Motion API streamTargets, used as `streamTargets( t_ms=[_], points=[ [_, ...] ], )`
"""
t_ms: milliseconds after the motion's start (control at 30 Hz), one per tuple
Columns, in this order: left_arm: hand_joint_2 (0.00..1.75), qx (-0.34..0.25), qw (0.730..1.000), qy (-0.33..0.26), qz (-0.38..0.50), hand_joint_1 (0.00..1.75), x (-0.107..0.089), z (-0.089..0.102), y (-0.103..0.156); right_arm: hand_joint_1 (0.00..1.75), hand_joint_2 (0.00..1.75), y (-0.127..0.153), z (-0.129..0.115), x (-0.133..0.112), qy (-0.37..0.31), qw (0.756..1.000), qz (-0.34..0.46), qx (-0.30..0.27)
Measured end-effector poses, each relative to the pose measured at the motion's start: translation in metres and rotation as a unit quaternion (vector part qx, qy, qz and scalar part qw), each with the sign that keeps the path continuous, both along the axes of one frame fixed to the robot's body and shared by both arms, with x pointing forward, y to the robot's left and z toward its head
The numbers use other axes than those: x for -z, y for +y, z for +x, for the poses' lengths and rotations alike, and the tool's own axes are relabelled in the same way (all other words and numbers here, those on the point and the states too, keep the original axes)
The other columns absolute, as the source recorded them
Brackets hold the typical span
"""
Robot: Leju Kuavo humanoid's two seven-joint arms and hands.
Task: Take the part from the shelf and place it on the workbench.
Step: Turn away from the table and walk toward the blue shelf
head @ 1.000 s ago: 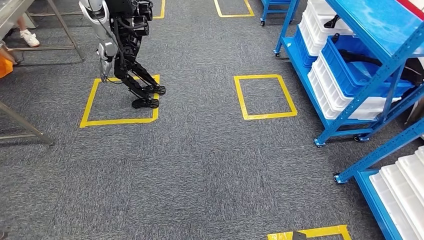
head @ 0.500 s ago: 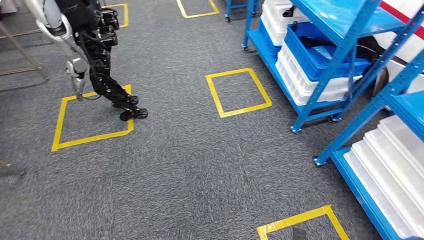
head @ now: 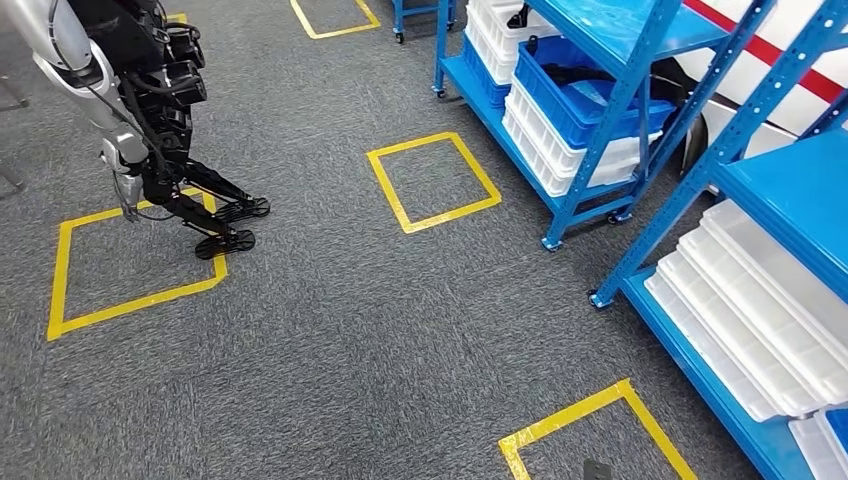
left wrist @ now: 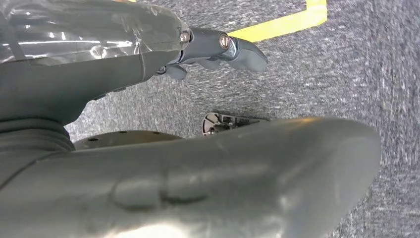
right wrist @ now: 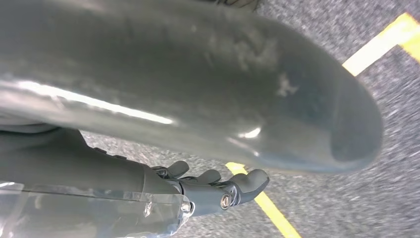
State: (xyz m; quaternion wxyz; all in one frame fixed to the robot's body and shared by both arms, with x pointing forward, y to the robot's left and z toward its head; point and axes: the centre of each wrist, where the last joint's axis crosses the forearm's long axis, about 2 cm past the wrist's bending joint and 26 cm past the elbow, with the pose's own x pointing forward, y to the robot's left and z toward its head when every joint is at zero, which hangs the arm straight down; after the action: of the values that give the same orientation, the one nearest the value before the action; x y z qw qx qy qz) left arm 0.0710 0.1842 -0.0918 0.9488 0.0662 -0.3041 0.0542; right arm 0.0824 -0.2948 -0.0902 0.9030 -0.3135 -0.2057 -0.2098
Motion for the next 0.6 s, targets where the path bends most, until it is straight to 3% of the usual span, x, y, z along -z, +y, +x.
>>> streamTargets(
  t_ms=[600],
  points=[
    [0.0, 0.01, 1.0, 0.0, -0.001, 0.0, -0.0003, 0.0002, -0.0004, 0.0, 0.0, -0.0001, 0.0024, -0.0005, 0.001, 1.0, -0.003, -0.005]
  ],
)
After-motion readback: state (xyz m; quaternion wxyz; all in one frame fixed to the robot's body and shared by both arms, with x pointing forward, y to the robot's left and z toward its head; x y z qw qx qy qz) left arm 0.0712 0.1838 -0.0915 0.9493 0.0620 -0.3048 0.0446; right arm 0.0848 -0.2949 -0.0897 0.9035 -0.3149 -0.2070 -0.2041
